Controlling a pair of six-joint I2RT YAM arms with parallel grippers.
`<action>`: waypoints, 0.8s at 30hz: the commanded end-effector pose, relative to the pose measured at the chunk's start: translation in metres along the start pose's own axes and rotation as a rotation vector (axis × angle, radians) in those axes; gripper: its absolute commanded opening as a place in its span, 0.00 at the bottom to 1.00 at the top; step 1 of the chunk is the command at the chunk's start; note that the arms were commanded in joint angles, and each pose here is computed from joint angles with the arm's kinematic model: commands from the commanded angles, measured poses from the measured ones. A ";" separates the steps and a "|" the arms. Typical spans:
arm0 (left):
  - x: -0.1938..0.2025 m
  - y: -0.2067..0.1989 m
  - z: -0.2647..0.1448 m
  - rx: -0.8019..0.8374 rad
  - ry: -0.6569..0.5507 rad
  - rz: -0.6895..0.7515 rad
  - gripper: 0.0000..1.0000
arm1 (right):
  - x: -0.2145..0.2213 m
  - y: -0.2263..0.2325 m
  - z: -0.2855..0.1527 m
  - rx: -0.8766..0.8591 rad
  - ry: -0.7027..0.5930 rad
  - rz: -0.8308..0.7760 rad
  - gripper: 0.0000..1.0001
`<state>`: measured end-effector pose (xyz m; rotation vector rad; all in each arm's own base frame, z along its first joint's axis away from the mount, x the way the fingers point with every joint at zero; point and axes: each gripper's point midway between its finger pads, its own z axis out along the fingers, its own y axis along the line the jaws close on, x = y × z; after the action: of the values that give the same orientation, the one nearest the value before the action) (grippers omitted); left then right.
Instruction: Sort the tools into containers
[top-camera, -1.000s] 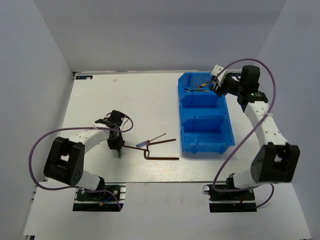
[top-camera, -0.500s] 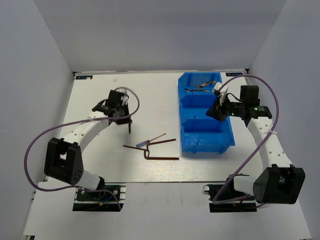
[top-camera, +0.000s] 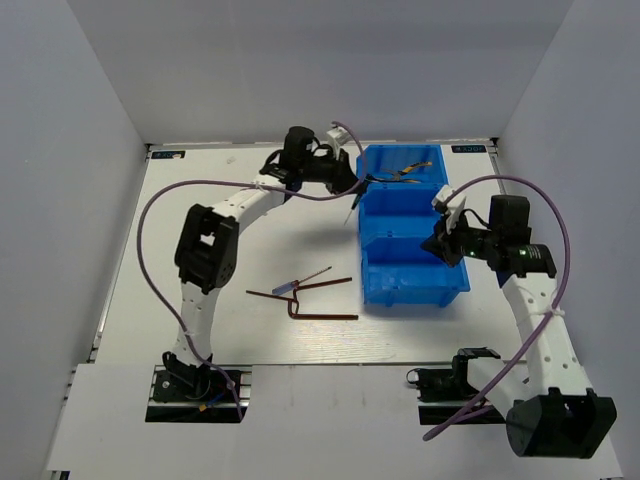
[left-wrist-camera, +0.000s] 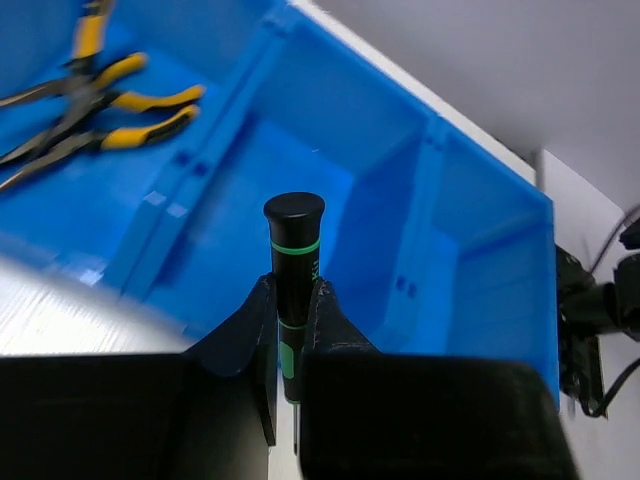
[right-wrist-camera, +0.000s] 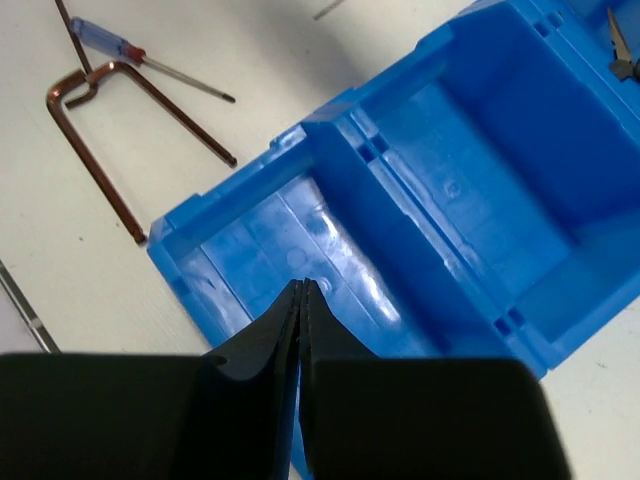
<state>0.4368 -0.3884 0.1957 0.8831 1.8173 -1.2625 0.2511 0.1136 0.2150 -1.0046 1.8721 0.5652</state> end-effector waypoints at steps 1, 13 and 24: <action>-0.048 -0.053 0.013 0.216 -0.116 0.201 0.00 | 0.011 0.005 -0.007 0.036 0.024 0.012 0.06; -0.029 -0.039 0.086 0.135 -0.109 0.195 0.46 | 0.021 0.016 -0.012 0.048 0.032 0.035 0.75; -0.083 -0.071 -0.009 -0.122 -0.215 0.293 0.75 | -0.009 0.057 0.021 -0.435 -0.150 -0.142 0.65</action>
<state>0.4188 -0.4437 0.1961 0.9280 1.7008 -1.1609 0.2220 0.1410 0.1855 -1.2214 1.7845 0.8216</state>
